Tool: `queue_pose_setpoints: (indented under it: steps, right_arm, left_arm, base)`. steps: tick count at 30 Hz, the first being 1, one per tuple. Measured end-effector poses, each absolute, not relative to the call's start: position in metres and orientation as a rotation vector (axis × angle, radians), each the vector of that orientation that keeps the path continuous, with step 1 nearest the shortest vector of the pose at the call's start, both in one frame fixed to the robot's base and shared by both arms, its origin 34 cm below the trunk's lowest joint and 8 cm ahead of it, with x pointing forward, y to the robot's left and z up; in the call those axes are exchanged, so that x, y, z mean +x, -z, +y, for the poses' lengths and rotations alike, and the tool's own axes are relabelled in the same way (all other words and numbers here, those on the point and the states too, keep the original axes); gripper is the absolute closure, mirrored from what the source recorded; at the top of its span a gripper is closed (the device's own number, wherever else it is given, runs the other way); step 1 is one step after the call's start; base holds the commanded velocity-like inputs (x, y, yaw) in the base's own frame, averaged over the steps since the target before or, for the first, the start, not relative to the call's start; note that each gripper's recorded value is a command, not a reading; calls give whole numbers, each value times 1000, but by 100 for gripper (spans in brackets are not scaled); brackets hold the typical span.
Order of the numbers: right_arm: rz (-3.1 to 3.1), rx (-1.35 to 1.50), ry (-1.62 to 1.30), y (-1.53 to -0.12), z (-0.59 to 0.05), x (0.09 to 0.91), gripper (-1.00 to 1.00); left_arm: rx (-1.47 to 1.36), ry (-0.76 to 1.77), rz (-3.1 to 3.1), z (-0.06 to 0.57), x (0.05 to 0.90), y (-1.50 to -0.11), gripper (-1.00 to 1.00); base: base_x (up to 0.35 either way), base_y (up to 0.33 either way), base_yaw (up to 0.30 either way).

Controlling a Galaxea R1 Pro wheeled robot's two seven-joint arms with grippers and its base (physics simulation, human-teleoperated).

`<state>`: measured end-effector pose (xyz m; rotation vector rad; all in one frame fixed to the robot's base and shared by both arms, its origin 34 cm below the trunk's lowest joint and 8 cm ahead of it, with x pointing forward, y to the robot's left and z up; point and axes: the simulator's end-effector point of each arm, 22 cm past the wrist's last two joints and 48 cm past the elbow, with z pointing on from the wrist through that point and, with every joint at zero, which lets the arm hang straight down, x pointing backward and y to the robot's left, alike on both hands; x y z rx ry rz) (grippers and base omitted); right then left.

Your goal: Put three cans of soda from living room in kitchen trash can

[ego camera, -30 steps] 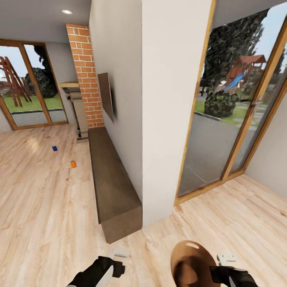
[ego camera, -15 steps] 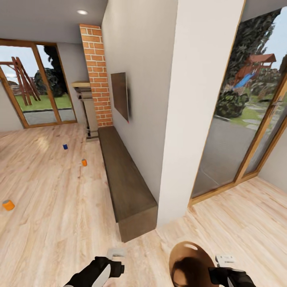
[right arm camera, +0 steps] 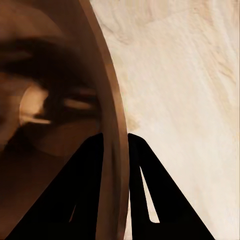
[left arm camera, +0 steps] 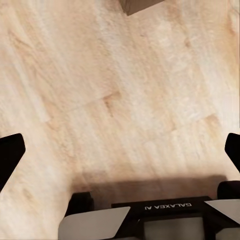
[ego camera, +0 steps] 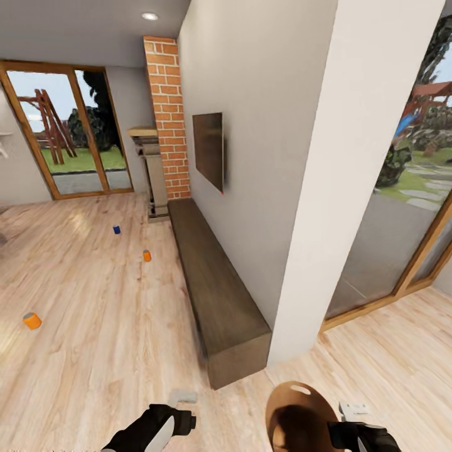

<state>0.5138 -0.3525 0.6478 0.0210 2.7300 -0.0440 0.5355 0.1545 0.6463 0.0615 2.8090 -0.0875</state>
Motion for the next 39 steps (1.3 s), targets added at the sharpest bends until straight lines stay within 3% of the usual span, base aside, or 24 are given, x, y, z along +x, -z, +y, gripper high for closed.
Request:
queue_pose_setpoints:
  steps: [22, 39]
  right_arm:
    - [2749, 20, 44, -641, -351, 508, 100]
    - [2760, 26, 41, -636, -351, 505, 100]
  left_arm:
    - [59, 90, 2826, 154, 530, -639, -100]
    - [59, 89, 2836, 155, 527, -635, -100]
  base:
    - [22, 345, 242]
    - [152, 338, 158]
